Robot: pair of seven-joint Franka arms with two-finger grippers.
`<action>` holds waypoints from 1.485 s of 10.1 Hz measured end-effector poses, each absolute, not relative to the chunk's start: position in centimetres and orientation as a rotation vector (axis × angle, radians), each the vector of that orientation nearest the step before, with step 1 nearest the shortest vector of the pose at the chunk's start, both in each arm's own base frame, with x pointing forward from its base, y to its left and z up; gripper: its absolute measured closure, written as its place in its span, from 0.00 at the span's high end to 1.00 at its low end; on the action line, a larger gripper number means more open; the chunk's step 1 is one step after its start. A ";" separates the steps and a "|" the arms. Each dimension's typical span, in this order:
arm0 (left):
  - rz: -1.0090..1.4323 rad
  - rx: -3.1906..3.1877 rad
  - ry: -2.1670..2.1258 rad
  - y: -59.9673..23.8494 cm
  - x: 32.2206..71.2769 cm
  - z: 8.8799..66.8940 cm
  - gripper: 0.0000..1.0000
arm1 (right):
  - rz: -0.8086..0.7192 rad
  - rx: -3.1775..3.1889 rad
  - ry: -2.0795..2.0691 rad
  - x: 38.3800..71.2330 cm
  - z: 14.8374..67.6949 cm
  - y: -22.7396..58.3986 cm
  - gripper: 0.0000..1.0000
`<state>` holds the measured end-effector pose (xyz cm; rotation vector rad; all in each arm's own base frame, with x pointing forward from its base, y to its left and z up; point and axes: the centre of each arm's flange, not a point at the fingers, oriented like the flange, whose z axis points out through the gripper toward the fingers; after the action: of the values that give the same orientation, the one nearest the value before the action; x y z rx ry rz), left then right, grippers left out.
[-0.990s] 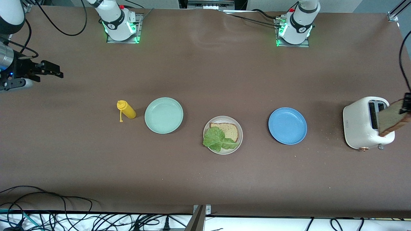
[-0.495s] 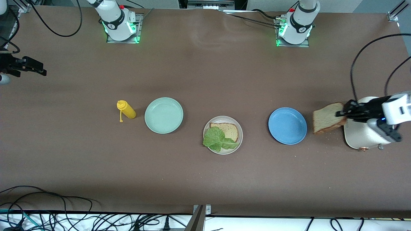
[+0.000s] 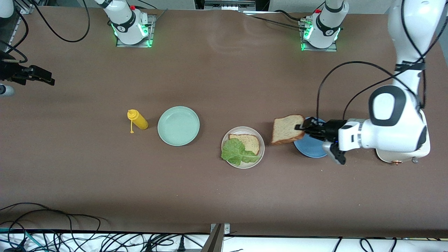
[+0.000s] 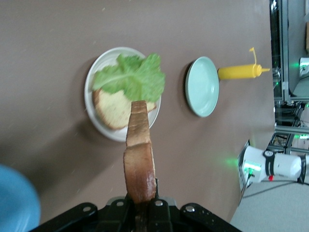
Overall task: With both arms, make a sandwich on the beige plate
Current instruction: 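Lower the toast slice onto the lettuce and open the left gripper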
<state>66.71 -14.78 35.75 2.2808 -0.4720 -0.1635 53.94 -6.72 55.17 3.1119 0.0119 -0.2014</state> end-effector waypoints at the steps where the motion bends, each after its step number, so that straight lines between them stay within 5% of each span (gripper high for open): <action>1: -0.148 2.258 -0.455 -16.7 66.8 34.8 0.09 | -0.201 3.110 0.010 53.9 55.1 -6.8 1.00; 9: -0.158 2.089 -0.158 -24.9 66.7 24.5 0.09 | 0.039 3.174 -0.070 56.0 54.7 -8.3 1.00; 15: -0.139 2.113 -0.100 -26.0 66.5 21.3 0.09 | -0.004 3.178 -0.062 54.5 55.0 -8.0 1.00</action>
<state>66.48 -26.04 21.28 2.1130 -0.1002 -0.1390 54.46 -7.96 55.01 3.1780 -0.0625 -0.0036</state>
